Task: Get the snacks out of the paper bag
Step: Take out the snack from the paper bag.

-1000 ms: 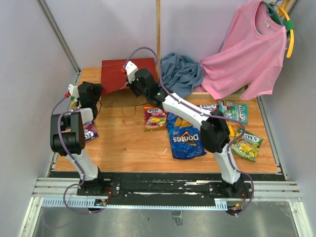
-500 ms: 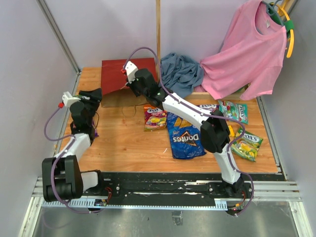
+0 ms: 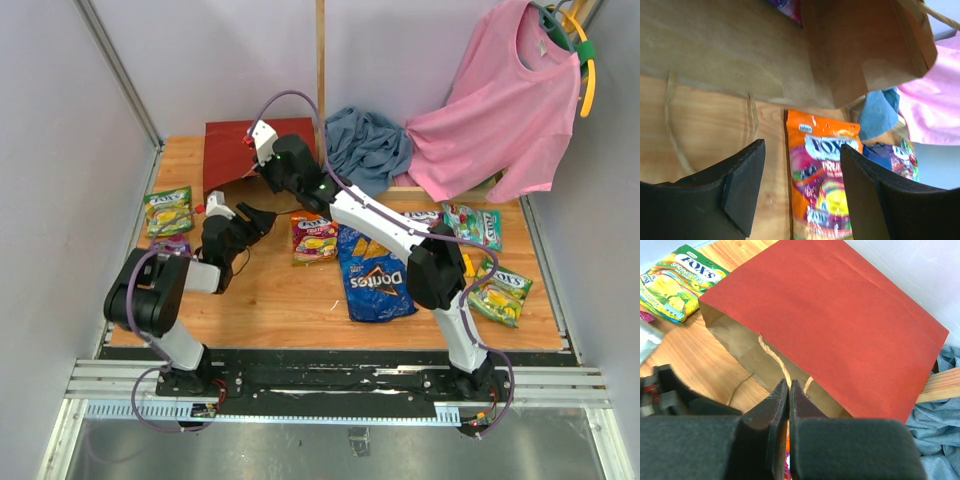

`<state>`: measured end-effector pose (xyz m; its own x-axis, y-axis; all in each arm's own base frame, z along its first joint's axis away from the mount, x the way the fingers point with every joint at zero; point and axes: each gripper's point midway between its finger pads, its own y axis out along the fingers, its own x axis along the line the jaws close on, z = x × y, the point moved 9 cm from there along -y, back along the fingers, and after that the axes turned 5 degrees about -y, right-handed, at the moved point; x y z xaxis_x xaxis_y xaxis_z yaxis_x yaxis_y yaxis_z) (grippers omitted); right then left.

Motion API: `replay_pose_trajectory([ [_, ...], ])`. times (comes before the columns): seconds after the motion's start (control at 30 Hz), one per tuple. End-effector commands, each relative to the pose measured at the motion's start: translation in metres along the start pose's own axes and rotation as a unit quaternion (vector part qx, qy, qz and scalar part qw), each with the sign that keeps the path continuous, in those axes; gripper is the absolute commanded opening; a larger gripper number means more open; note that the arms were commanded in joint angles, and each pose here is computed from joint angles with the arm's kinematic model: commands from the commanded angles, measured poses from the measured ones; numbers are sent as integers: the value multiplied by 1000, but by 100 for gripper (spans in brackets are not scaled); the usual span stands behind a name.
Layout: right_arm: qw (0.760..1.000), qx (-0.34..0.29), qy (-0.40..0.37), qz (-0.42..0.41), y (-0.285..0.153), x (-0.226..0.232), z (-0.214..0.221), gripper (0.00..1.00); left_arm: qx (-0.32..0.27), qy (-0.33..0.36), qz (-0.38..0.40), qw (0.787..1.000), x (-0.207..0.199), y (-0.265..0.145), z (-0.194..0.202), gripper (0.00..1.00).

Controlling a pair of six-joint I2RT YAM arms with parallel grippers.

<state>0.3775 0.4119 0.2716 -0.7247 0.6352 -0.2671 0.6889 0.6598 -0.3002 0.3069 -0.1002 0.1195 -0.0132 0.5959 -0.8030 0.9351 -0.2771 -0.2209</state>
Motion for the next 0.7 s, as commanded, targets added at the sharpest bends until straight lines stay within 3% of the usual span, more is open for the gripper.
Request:
replay_pose_trajectory([
  [0.0,999,-30,8,7,-15,-10,-24,1,-40,40,56,997,-13,37,-13,65],
  [0.23,1000,-24,-1,8,-10,-13,-28,1,-71,57,80,993,-6,91,-15,63],
  [0.47,1000,-25,1,15,-10,-22,-29,1,-90,51,-8,995,14,144,-21,61],
  [0.67,999,-29,2,21,-12,-25,-31,1,-84,25,-66,994,2,173,-23,62],
])
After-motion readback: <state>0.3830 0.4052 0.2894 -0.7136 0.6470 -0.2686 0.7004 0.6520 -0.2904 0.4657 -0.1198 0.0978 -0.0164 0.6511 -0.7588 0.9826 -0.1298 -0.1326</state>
